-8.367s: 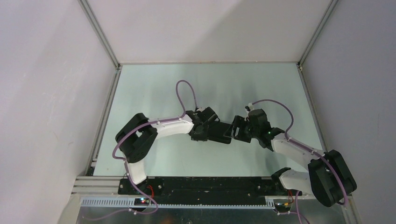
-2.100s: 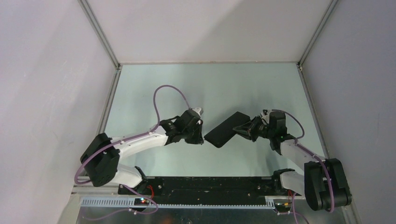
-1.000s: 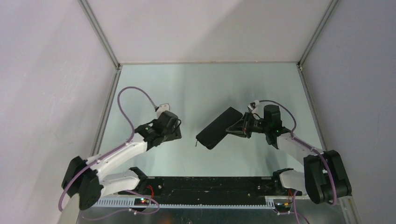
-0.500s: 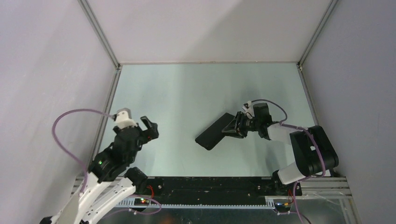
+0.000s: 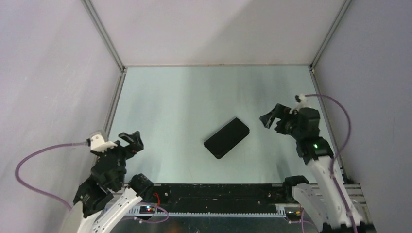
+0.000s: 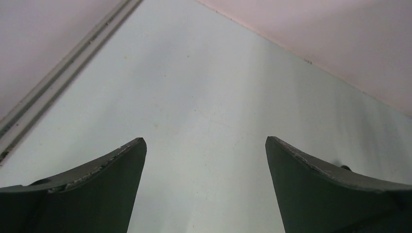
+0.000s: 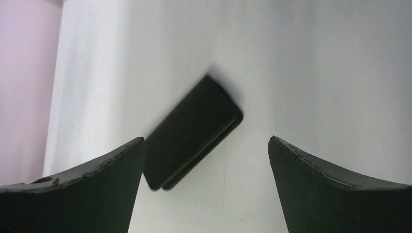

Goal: Sort the hair-cutting tools
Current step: Reset both arms

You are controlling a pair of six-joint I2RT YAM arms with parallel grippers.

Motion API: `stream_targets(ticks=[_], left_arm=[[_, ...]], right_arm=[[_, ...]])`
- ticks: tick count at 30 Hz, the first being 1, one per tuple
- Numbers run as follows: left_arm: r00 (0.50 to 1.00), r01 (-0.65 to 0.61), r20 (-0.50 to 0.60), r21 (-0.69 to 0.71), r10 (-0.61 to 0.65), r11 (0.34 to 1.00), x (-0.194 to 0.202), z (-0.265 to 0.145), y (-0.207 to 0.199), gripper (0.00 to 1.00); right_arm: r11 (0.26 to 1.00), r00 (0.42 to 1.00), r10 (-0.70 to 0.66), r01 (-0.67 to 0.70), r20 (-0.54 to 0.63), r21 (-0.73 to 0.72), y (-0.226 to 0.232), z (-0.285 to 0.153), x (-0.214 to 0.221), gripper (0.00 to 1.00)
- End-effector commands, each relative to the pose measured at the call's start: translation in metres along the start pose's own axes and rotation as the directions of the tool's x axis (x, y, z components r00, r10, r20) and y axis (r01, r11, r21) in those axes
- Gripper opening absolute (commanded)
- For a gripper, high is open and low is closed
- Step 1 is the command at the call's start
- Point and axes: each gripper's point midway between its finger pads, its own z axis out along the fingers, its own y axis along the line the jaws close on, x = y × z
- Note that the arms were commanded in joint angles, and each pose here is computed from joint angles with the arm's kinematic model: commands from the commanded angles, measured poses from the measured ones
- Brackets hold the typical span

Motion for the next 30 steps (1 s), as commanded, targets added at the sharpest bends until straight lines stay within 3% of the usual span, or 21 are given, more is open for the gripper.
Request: stream_targets(ticks=[1,6,13,20,30], left_arm=[[0.99,0.049,0.135,-0.039,-0.043,0.998,-0.041,-0.013,0.016,1.0],[0.973,0.099,0.216,-0.072,-0.081,0.992,-0.07,-0.028,0.033,1.0],[0.954,0.138,0.281,-0.106,-0.103,0.985,-0.08,-0.036,0.049,1.0],[0.949,0.144,0.295,-0.095,-0.11,0.985,-0.052,-0.018,0.046,1.0],[0.956,0.117,0.282,-0.114,-0.081,0.987,-0.04,-0.008,0.042,1.0]], right_arm=[[0.97,0.963,-0.141,0.088,0.231,0.228,-0.019,-0.068,-0.049,0.99],[0.963,0.84,-0.23,0.124,0.492,0.238,-0.002,-0.138,-0.086,0.99],[0.947,0.648,-0.305,0.129,0.698,0.294,-0.009,-0.189,-0.099,0.99],[0.931,0.633,-0.33,0.098,0.701,0.35,-0.038,-0.161,-0.089,0.99],[0.919,0.677,-0.366,0.154,0.638,0.363,-0.038,-0.142,-0.081,0.99]])
